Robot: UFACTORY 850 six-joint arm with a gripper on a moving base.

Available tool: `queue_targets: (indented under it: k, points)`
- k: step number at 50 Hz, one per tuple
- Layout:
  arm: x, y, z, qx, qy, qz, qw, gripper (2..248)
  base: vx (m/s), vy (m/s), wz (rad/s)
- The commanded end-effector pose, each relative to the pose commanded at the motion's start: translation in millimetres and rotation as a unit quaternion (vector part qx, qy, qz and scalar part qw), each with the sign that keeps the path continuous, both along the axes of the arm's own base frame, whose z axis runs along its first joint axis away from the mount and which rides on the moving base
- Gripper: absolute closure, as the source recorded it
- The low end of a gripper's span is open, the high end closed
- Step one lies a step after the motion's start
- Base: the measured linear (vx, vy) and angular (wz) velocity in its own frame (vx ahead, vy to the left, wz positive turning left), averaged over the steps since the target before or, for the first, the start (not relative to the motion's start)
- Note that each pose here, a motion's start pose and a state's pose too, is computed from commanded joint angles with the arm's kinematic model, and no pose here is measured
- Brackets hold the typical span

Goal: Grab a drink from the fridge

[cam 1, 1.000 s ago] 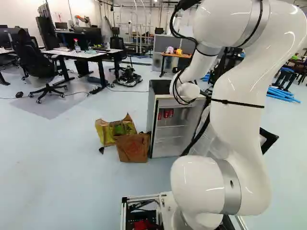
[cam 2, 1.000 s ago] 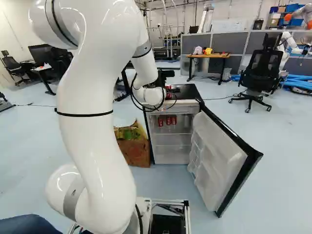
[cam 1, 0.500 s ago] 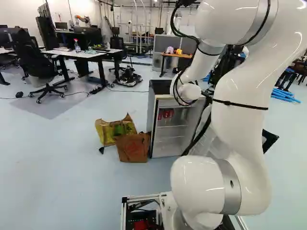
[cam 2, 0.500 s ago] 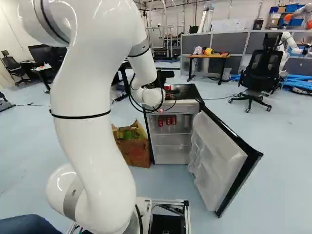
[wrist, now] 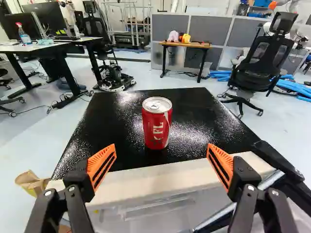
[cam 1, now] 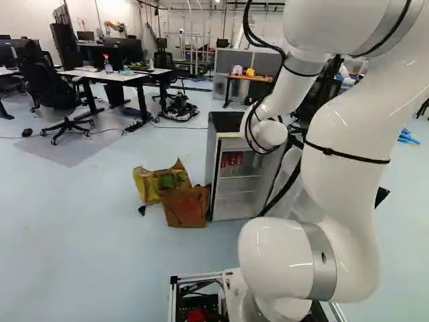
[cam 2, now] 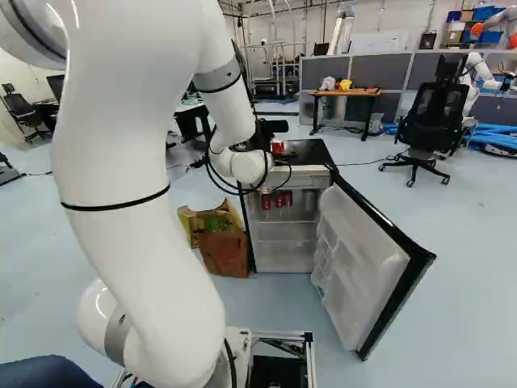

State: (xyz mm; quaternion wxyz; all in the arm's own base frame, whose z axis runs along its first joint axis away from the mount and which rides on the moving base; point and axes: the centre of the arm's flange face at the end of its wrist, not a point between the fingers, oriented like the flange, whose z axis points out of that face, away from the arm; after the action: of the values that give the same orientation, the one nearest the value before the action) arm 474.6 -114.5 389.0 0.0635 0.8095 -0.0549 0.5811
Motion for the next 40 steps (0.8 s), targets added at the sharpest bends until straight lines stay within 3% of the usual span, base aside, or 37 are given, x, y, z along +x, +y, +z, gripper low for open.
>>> queue_targets:
  k: [15,40]
  points:
    - [-22.5,-12.5,2.1,0.001,0.002,-0.019,0.9998,3,0.0,0.0,0.0]
    - [-45.3,-45.9,25.4,-0.005,-0.014,-0.062,0.998,3,0.0,0.0,0.0]
